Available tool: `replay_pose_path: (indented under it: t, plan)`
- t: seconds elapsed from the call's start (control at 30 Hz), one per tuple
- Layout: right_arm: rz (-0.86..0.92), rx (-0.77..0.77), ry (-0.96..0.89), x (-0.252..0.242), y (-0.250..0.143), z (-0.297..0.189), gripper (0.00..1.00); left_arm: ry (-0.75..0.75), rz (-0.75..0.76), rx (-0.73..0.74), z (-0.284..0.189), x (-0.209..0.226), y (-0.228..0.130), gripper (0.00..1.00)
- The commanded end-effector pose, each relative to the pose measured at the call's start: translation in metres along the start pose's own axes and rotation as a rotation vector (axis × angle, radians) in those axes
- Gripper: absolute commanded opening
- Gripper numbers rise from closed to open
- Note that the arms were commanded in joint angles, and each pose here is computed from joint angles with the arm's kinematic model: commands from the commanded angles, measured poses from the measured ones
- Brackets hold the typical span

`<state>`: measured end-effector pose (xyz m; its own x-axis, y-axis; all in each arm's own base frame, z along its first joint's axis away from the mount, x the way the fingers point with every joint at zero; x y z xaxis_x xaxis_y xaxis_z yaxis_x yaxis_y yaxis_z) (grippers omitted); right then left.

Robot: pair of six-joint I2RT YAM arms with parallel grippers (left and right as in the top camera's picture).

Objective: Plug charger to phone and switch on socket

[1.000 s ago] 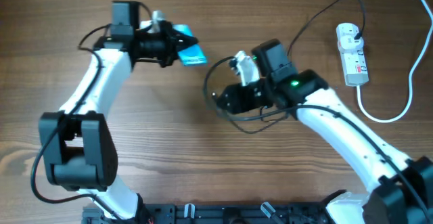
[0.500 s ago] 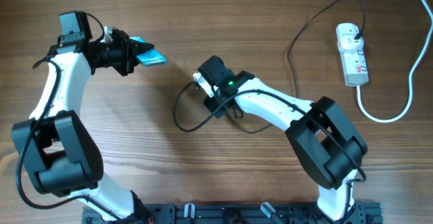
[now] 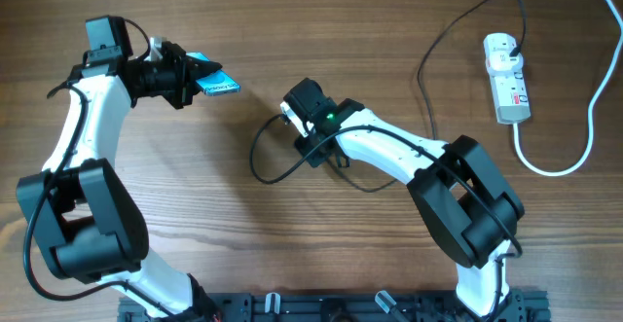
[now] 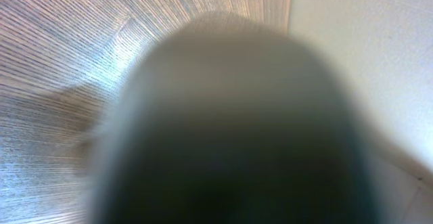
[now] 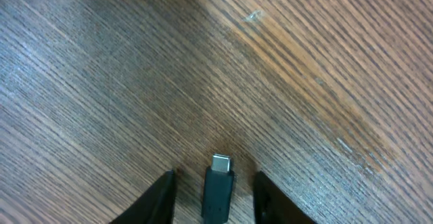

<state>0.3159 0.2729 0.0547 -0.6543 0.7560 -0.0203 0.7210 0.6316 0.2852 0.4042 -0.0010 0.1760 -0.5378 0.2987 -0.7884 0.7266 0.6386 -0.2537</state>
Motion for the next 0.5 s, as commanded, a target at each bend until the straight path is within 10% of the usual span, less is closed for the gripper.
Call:
replay_pose_path:
  t: [0.0,0.47]
  plan:
    - [-0.001,0.072,0.021,0.003,-0.016,0.013,0.33,-0.02,0.034,0.007,-0.002,-0.005,0.001,0.04]
    - [-0.024,0.107,0.1,0.011,-0.022,0.004,0.09,-0.019,0.031,0.008,-0.002,-0.005,0.0,0.04]
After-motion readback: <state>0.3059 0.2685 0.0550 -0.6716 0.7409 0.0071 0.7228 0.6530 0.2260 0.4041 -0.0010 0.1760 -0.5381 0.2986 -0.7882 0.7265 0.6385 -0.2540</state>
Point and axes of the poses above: each gripper's point midway between its finger pads, its own z axis out along the fingers, its own x axis along the line the jaws close on, y = z × x, the point moved 6 cm from there along -z, back along the fingers, and after that the axes turned 3 degrees about z, right-handed, at the moved point
